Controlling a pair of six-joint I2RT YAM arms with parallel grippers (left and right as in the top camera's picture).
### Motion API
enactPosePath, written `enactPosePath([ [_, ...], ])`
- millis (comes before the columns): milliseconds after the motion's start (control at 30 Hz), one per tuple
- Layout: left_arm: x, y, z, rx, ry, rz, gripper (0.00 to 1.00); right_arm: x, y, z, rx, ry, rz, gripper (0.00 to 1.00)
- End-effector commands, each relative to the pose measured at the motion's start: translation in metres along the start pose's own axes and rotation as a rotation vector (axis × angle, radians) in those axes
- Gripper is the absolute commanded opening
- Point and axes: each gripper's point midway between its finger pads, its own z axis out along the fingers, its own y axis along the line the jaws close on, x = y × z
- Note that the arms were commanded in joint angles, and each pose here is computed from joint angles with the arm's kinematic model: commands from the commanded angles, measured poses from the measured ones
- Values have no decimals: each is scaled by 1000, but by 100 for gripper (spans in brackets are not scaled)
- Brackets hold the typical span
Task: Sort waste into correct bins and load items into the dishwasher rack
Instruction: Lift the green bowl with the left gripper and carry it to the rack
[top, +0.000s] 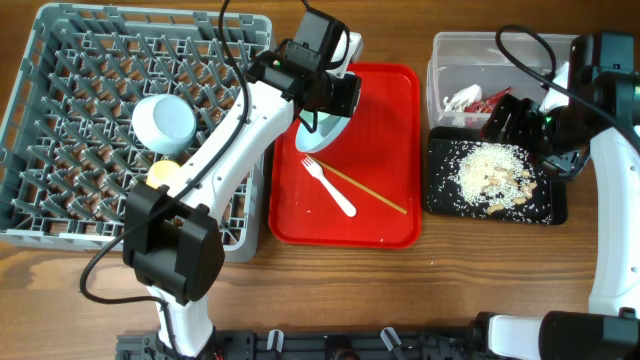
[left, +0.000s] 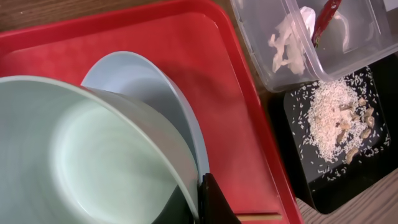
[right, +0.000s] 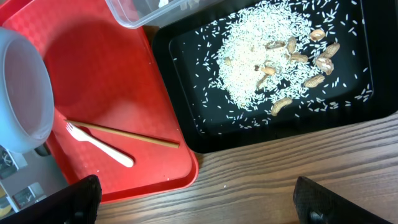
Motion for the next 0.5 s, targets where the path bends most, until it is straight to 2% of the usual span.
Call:
enactPosePath([
  [0, 6, -4, -1, 19, 21, -7, 4, -4, -3, -7, 17, -31, -4, 100],
  [133, 26, 3, 11, 4, 93, -26, 4, -4, -3, -7, 17, -31, -4, 100],
  [467, 23, 2, 11, 7, 80, -23, 4, -4, -3, -7, 17, -31, -12, 100],
])
